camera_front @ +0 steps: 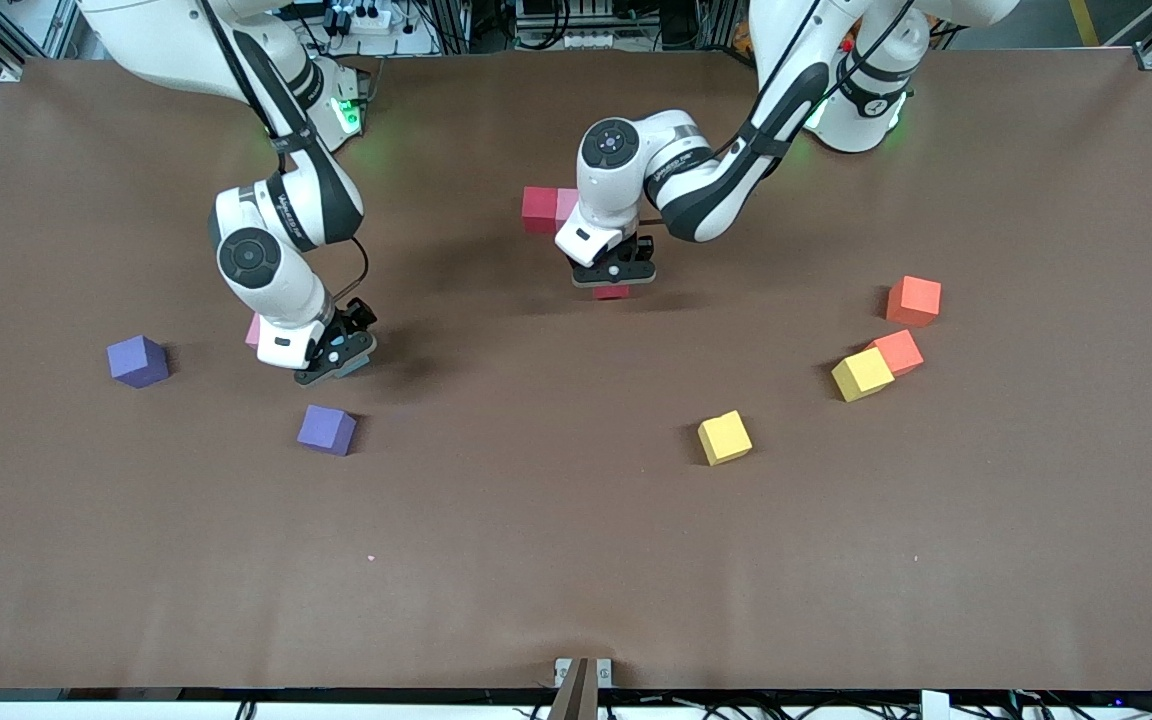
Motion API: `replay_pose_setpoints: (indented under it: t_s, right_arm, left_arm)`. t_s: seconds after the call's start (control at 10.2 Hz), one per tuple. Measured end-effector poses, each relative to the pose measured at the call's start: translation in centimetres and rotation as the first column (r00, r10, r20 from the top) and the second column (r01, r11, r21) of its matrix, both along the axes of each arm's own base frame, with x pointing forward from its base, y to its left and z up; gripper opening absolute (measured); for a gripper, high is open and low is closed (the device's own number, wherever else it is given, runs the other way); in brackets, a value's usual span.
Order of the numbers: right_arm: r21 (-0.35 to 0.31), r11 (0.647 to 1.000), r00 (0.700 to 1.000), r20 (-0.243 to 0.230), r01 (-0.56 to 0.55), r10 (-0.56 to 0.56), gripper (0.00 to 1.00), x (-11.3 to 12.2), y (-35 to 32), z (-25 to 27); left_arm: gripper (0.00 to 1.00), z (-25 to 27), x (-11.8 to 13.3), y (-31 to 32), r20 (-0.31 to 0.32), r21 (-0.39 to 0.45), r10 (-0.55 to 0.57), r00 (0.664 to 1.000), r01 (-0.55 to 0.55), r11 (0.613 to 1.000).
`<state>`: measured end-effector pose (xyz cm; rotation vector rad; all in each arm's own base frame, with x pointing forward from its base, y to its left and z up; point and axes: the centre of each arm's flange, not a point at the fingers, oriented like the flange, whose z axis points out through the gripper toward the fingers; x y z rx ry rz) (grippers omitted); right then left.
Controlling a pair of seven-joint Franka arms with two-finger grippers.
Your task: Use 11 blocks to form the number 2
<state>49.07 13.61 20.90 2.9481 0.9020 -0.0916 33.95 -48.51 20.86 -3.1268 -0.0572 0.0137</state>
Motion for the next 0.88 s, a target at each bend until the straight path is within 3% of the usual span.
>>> replay_pose_setpoints:
  t_s: [0.39,0.88]
  right_arm:
    - [-0.001,1.000,1.000,-0.004,0.002,-0.002,1.00,-0.3,-0.2,-0.7]
    - [0.008,1.000,1.000,0.015,0.003,-0.003,0.97,-0.7,-0.5,-1.8]
  left_arm:
    - [0.59,-0.9,-1.1,-0.6,0.022,0.019,-0.075,0.997,0.075,0.997]
    - [0.59,-1.4,-1.6,-0.9,0.021,0.010,-0.088,0.996,0.088,0.996]
